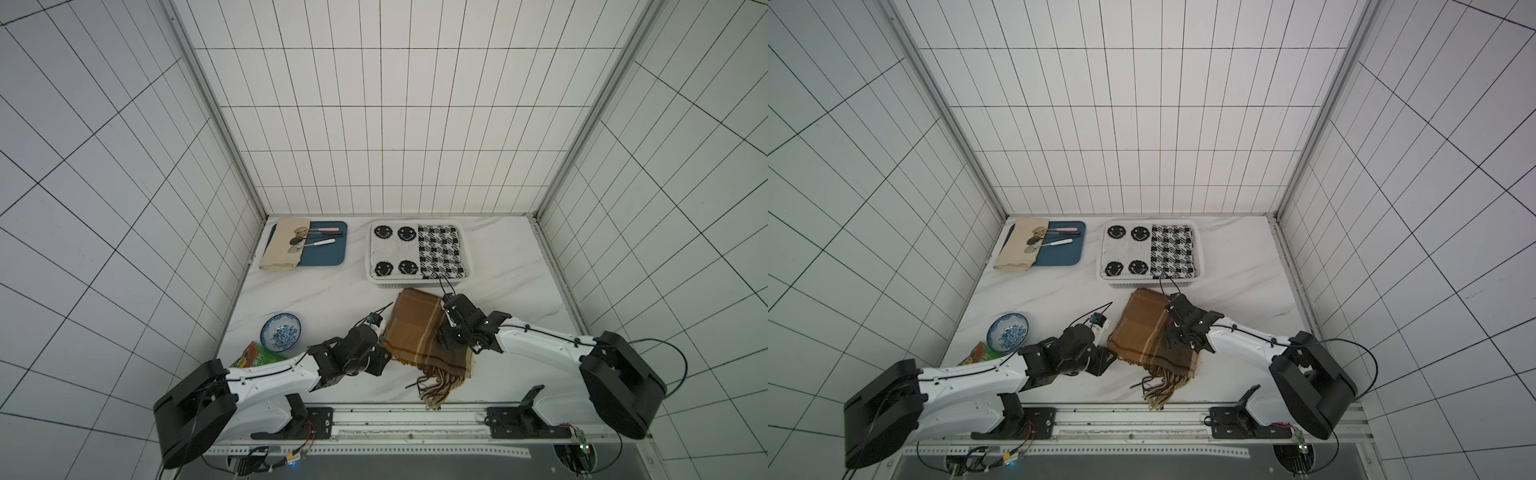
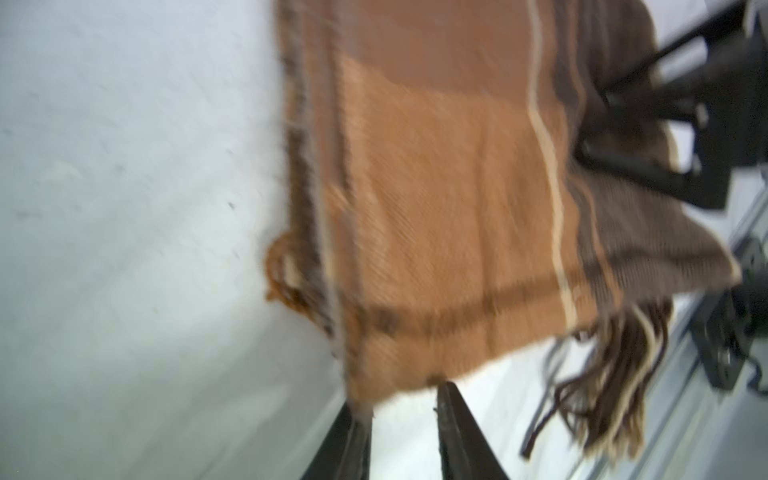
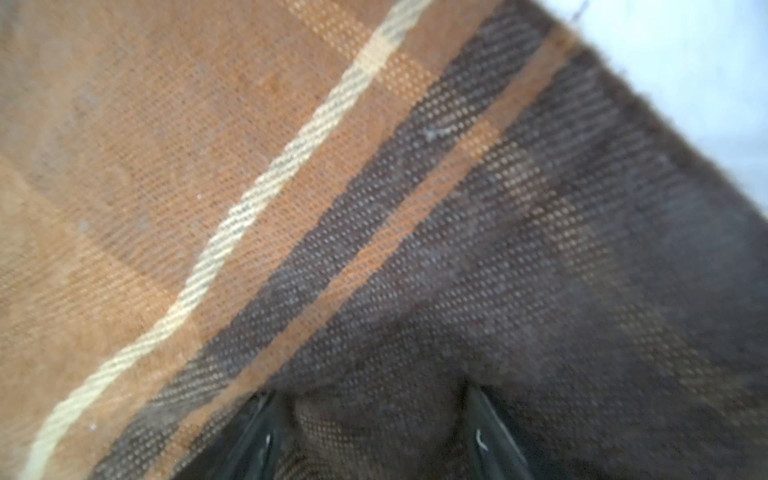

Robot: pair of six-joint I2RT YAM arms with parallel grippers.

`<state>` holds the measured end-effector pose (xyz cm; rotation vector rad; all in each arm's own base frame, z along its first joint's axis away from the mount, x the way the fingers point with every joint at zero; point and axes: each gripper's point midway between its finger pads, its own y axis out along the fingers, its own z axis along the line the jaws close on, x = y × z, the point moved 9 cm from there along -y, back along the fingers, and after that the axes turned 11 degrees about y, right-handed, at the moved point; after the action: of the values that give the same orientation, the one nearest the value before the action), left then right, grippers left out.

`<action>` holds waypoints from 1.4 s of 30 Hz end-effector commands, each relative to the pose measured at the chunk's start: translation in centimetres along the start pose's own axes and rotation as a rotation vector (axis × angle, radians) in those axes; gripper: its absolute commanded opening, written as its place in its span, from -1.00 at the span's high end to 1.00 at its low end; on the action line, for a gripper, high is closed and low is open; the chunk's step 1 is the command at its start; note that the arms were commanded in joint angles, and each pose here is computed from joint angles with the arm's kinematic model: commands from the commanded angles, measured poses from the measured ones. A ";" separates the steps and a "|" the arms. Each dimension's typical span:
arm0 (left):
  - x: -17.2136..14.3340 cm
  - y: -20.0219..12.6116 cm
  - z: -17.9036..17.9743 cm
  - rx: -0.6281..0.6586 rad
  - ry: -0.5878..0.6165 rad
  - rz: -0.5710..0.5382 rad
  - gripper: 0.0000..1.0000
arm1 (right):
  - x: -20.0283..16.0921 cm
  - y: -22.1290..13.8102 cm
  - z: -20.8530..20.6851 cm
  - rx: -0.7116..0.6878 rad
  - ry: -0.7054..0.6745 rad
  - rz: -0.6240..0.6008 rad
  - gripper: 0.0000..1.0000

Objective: Put the folded scarf in the basket
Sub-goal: Adjust the scarf at the center of the board.

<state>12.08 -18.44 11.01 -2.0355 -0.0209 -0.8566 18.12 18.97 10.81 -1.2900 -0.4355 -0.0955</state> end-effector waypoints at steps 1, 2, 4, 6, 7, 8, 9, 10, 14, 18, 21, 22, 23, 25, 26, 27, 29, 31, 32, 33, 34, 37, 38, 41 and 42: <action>-0.4 -1.4 0.0 0.019 -0.065 -0.012 0.20 | -0.5 1.1 0.3 0.045 -0.059 0.096 -0.39; 0.1 -2.0 -0.1 0.020 -0.063 -0.037 0.00 | -0.2 0.8 0.5 0.049 -0.061 0.091 -0.39; 1.2 -3.3 -0.3 0.044 -0.046 -0.101 -0.15 | 0.0 -0.1 0.6 0.063 -0.059 0.060 -0.39; 2.6 -4.5 -0.2 0.105 -0.010 -0.193 -0.32 | 0.0 -1.6 0.4 0.079 -0.051 0.009 -0.39; 3.4 -5.2 -0.1 0.145 0.019 -0.237 -0.40 | -0.1 -2.5 0.3 0.087 -0.040 -0.021 -0.38; 4.4 -5.8 0.1 0.193 0.037 -0.278 -0.46 | -0.1 -3.3 0.0 0.092 -0.026 -0.054 -0.39; 5.1 -6.1 0.4 0.226 0.042 -0.303 -0.53 | -0.2 -4.0 -0.1 0.097 -0.013 -0.079 -0.40; 6.0 -6.1 0.7 0.234 0.041 -0.324 -0.57 | -0.3 -4.7 -0.4 0.104 0.005 -0.109 -0.43; 8.7 -3.5 3.2 0.187 -0.037 -0.310 -0.65 | -1.3 -5.5 -1.2 0.124 0.086 -0.130 -0.63; 10.7 0.0 5.1 0.204 -0.063 -0.201 -0.67 | -1.4 -4.3 -1.5 0.268 0.141 -0.108 -0.73; 10.8 1.6 4.7 0.124 -0.046 -0.189 -0.67 | -1.3 -4.1 -2.7 0.323 0.214 -0.142 -0.73; 10.7 2.0 4.5 0.091 -0.038 -0.194 -0.67 | -1.4 -4.2 -3.2 0.307 0.237 -0.148 -0.72; 10.8 2.1 4.4 0.072 -0.033 -0.204 -0.67 | -1.5 -4.4 -3.7 0.275 0.265 -0.157 -0.71; 10.8 2.6 4.4 0.062 -0.031 -0.206 -0.67 | -2.0 -4.8 -4.3 0.228 0.306 -0.165 -0.70; 10.9 2.9 4.4 0.058 -0.031 -0.201 -0.68 | -2.3 -4.9 -4.6 0.215 0.330 -0.171 -0.70; 11.0 3.2 4.5 0.056 -0.036 -0.192 -0.68 | -2.6 -4.9 -4.9 0.202 0.357 -0.176 -0.70; 11.0 4.1 4.6 0.041 -0.041 -0.166 -0.68 | -3.2 -4.8 -5.5 0.177 0.399 -0.188 -0.70; 10.8 4.9 4.6 0.022 -0.052 -0.130 -0.67 | -3.8 -4.4 -5.8 0.173 0.420 -0.180 -0.70; 10.5 5.3 4.7 0.023 -0.057 -0.111 -0.64 | -4.2 -4.2 -5.9 0.175 0.428 -0.168 -0.68; 10.4 5.6 4.8 0.024 -0.060 -0.101 -0.63 | -4.4 -3.9 -5.9 0.175 0.430 -0.157 -0.67; 10.2 5.9 4.8 0.019 -0.066 -0.091 -0.60 | -4.7 -3.8 -6.0 0.172 0.431 -0.147 -0.67; 9.7 6.7 4.7 0.018 -0.070 -0.041 -0.51 | -5.0 -3.6 -6.2 0.166 0.442 -0.133 -0.67; 9.5 7.0 4.6 0.010 -0.077 -0.019 -0.43 | -5.1 -3.4 -6.2 0.169 0.446 -0.140 -0.68; 8.6 7.4 4.3 -0.011 -0.088 0.033 -0.18 | -5.2 -2.8 -6.2 0.172 0.448 -0.123 -0.68; 8.1 7.2 4.2 -0.009 -0.092 0.050 -0.14 | -5.1 -2.5 -6.0 0.179 0.444 -0.103 -0.68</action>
<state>24.21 -21.94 9.87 -2.0575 -0.1061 -0.7953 14.26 11.77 10.99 -1.0250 -0.1590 -0.4179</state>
